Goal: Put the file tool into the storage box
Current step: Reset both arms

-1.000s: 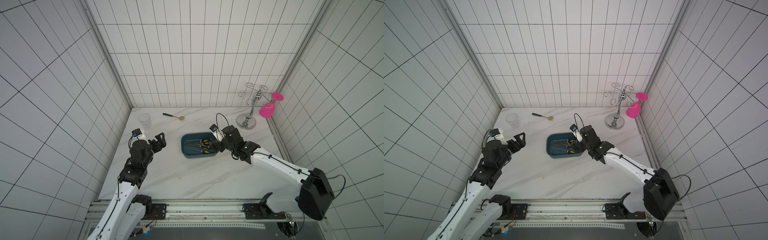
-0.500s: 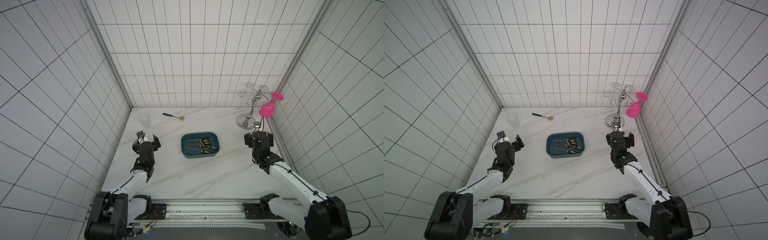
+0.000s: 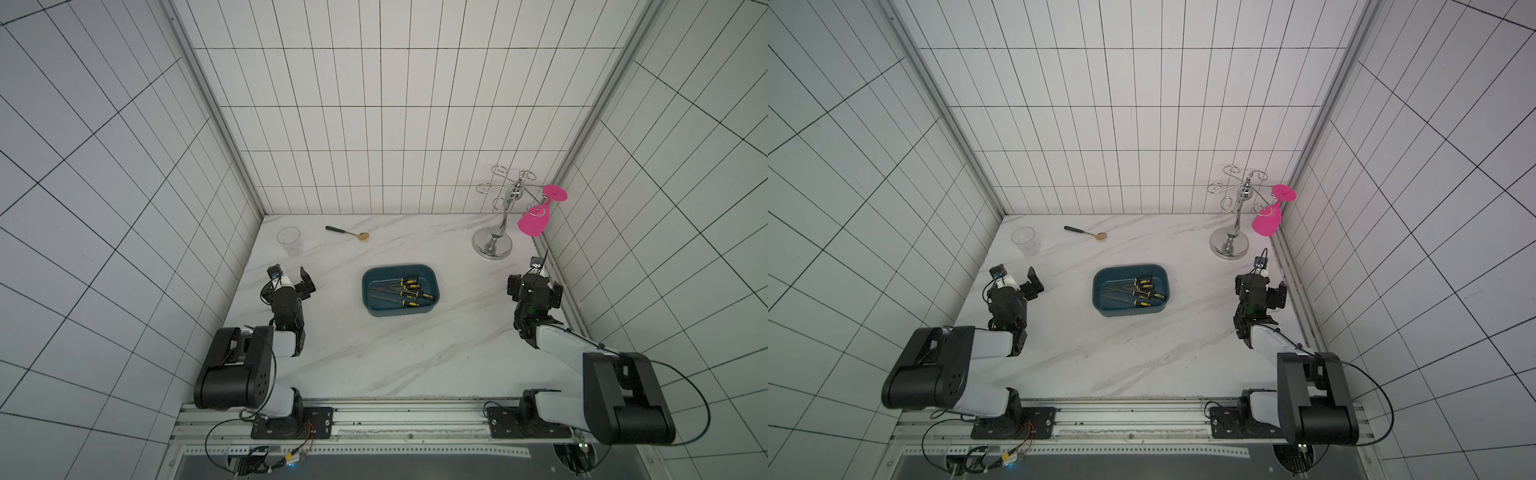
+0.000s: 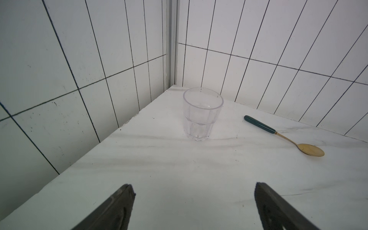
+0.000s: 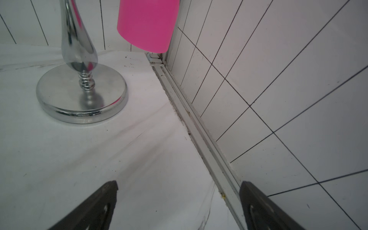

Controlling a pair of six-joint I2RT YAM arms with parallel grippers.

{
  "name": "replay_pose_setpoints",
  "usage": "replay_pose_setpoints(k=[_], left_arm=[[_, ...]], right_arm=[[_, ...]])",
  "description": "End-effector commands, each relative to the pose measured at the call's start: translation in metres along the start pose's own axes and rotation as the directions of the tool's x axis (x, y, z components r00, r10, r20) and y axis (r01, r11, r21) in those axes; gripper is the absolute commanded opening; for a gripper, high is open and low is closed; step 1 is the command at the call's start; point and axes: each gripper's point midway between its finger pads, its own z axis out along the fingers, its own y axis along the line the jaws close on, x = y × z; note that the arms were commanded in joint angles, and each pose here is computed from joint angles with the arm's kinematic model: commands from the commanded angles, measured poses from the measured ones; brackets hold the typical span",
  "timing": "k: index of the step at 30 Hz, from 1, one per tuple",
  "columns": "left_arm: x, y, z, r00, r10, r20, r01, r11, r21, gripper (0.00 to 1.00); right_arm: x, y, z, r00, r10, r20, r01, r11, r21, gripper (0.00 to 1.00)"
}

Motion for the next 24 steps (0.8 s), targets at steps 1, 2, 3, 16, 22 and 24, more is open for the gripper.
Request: replay_pose_setpoints(k=[1,2,3,16,22,24], left_arm=[[-0.012,-0.015,-0.003,0.997,-0.018,0.071,0.011,0.995,0.095,0.98],[-0.009,-0.019,0.0,1.0,-0.003,0.021,0.001,0.995,0.102,0.98],[-0.004,-0.024,0.004,0.999,0.018,-0.041,-0.013,0.993,0.12,0.98],[0.002,-0.05,0.022,0.988,0.111,-0.11,-0.087,0.976,0.198,0.98],[0.001,-0.05,0.022,0.987,0.109,-0.115,-0.085,0.977,0.195,0.98],[0.002,-0.05,0.022,0.987,0.11,-0.116,-0.085,0.977,0.196,0.98]], right_arm=[[-0.025,0.0,0.002,0.996,0.061,0.071,-0.059,0.998,-0.023,0.99],[-0.024,0.001,0.0,0.995,0.062,0.077,-0.06,0.998,-0.035,0.99],[-0.022,0.002,-0.002,0.995,0.064,0.078,-0.06,0.997,-0.047,0.99],[0.006,0.005,0.014,0.994,0.105,0.01,-0.103,0.989,-0.11,0.99],[0.006,0.005,0.009,0.989,0.146,0.008,-0.144,0.981,-0.127,0.99],[0.0,0.019,0.003,0.976,0.211,0.053,-0.194,0.954,-0.228,0.99]])
